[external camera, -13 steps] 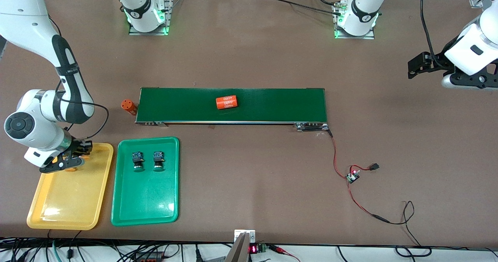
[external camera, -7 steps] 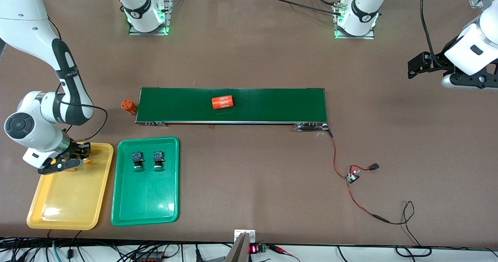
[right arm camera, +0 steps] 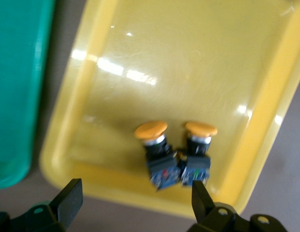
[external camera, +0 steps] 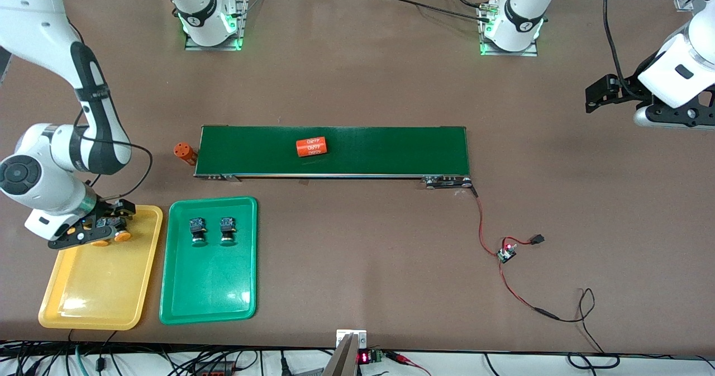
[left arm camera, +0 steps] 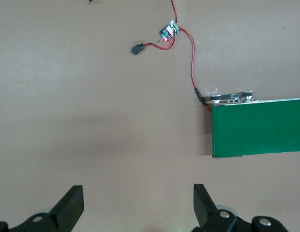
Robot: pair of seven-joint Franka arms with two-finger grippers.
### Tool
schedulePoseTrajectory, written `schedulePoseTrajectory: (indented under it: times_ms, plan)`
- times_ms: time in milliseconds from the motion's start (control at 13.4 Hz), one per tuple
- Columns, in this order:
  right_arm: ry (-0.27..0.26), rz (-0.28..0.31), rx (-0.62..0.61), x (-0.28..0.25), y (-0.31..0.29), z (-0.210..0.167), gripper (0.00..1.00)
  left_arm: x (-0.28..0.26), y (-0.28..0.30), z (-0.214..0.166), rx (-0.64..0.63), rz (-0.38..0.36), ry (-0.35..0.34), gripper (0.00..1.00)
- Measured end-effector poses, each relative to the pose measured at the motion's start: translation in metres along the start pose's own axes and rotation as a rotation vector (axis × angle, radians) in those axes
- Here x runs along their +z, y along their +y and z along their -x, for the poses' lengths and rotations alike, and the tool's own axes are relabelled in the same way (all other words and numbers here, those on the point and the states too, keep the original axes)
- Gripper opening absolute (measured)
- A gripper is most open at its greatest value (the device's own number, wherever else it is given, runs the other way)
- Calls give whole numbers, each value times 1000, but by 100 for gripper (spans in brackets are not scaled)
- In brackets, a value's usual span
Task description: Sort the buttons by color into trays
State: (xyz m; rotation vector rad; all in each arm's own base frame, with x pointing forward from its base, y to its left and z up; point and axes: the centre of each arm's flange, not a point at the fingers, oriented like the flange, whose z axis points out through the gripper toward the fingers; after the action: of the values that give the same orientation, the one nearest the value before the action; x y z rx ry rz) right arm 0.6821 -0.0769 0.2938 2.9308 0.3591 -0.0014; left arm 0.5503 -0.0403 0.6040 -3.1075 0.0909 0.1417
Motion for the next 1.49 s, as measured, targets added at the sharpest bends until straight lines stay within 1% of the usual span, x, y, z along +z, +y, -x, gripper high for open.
schedulePoseTrajectory:
  times_ms: [74,149,223,446,595,669,818,892,1190,1338,1487]
  plan:
    - [-26,-24,82,-38,-18,2,100,0,0,0,0,0,-1,100]
    - [-40,-44,137,-80,-35,7,100,0,0,0,0,0,-2,100]
    - [-51,-53,160,-122,-46,16,100,0,0,0,0,0,-2,100]
    - [-74,-52,187,-233,-53,66,100,0,0,0,0,0,-4,100]
    - [-86,-54,204,-286,-48,104,100,0,0,0,0,0,-6,100]
    - [-85,-70,210,-304,-49,119,100,0,0,1,0,0,-7,100]
    - [-81,-128,217,-325,-56,139,100,0,0,1,0,0,-7,100]
    - [-82,-140,217,-326,-57,143,100,0,0,1,0,0,-7,100]
    - [-102,-147,218,-316,-57,139,100,-1,0,1,0,0,-7,100]
    - [-97,-146,220,-319,-55,134,100,-1,0,1,0,0,-7,100]
    - [-107,-147,223,-325,-50,125,100,-1,0,1,0,0,-7,100]
